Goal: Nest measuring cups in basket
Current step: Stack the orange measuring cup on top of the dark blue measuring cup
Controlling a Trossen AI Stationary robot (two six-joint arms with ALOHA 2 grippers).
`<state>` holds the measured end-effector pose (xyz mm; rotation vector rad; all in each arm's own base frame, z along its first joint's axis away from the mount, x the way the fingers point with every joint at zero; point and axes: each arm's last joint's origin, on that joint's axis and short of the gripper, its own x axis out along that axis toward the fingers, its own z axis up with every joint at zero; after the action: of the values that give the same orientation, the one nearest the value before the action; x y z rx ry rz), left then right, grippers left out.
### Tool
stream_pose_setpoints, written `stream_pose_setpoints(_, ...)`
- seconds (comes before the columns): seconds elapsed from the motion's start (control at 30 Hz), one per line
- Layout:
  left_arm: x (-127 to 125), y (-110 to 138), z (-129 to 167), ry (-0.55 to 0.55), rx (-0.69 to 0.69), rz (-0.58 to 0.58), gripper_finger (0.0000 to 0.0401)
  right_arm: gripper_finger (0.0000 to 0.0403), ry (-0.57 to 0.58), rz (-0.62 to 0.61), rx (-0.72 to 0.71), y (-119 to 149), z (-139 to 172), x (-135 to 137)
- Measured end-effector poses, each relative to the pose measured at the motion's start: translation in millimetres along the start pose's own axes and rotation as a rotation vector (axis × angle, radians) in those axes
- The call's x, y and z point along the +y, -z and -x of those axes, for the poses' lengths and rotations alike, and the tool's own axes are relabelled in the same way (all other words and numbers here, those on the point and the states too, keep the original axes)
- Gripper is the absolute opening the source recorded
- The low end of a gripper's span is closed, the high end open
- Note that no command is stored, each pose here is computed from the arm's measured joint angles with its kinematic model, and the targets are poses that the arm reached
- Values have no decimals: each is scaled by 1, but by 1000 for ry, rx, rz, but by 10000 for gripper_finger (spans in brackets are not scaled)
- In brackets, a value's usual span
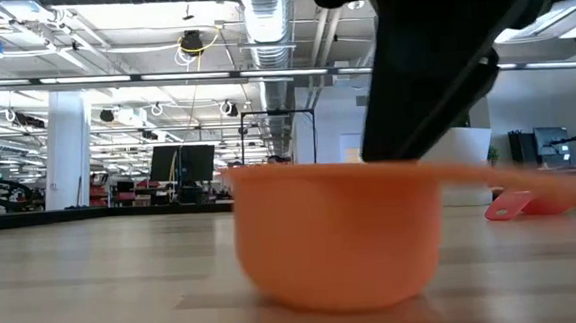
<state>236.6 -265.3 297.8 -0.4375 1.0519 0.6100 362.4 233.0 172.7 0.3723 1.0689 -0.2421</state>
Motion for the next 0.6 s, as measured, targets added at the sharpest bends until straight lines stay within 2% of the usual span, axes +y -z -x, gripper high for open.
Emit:
stream_pose_setpoints(0.27,0,-9,-5,-14,2,-31,116,202,23,-2,16,-4,-1,-6)
stream_pose_setpoints(0.6,1,-10,-5,-24,2,-25,116,188,-9,76,60,-9,-10,-9)
